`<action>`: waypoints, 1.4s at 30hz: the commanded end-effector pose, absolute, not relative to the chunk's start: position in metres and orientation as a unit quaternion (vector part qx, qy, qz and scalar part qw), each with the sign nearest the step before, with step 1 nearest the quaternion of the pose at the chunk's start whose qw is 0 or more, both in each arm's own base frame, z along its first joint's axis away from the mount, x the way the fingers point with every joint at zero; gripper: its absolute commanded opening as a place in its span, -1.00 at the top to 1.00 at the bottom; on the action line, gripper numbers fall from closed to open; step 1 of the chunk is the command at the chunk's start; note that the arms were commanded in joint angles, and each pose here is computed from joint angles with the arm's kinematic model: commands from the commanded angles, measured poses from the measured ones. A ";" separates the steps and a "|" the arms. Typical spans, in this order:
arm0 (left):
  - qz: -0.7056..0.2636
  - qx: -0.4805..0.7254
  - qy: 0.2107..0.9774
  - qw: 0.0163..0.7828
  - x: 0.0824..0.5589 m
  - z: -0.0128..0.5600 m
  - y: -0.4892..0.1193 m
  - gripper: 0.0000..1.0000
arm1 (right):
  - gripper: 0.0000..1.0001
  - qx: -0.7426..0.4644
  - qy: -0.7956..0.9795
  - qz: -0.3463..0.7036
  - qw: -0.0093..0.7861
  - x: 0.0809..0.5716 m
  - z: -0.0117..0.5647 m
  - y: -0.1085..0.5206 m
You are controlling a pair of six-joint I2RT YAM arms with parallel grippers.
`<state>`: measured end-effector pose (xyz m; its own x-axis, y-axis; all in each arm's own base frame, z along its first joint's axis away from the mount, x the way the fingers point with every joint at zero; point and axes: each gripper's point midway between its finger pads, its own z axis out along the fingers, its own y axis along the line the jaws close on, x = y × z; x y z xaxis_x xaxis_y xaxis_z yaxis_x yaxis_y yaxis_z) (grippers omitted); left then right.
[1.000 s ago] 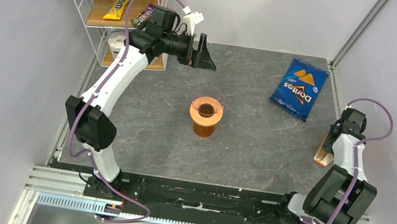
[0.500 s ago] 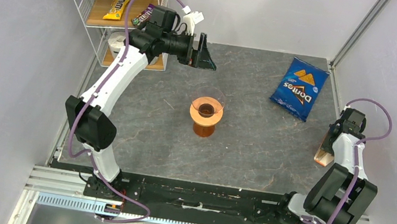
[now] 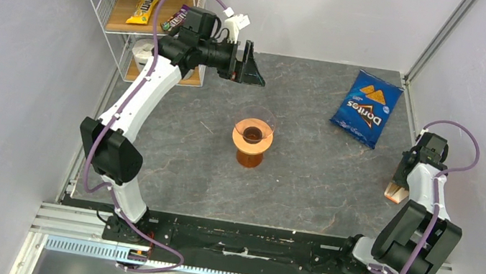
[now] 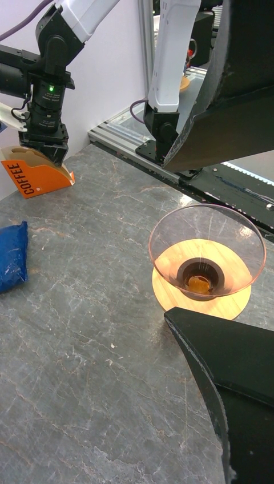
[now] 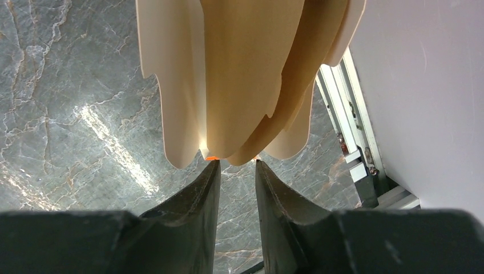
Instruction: Place the coffee filter in the dripper
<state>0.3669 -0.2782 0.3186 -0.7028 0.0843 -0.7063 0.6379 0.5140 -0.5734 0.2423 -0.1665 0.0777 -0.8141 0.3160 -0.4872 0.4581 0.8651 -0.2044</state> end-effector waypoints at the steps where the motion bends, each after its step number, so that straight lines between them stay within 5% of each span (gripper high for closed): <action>1: -0.446 0.225 0.798 0.336 0.370 0.336 -0.284 -0.94 | 0.28 0.217 0.927 -0.177 0.250 0.250 0.097 -0.176; 42: -0.448 0.227 0.798 0.333 0.368 0.336 -0.285 -0.95 | 0.40 0.226 0.921 -0.189 0.255 0.256 0.086 -0.193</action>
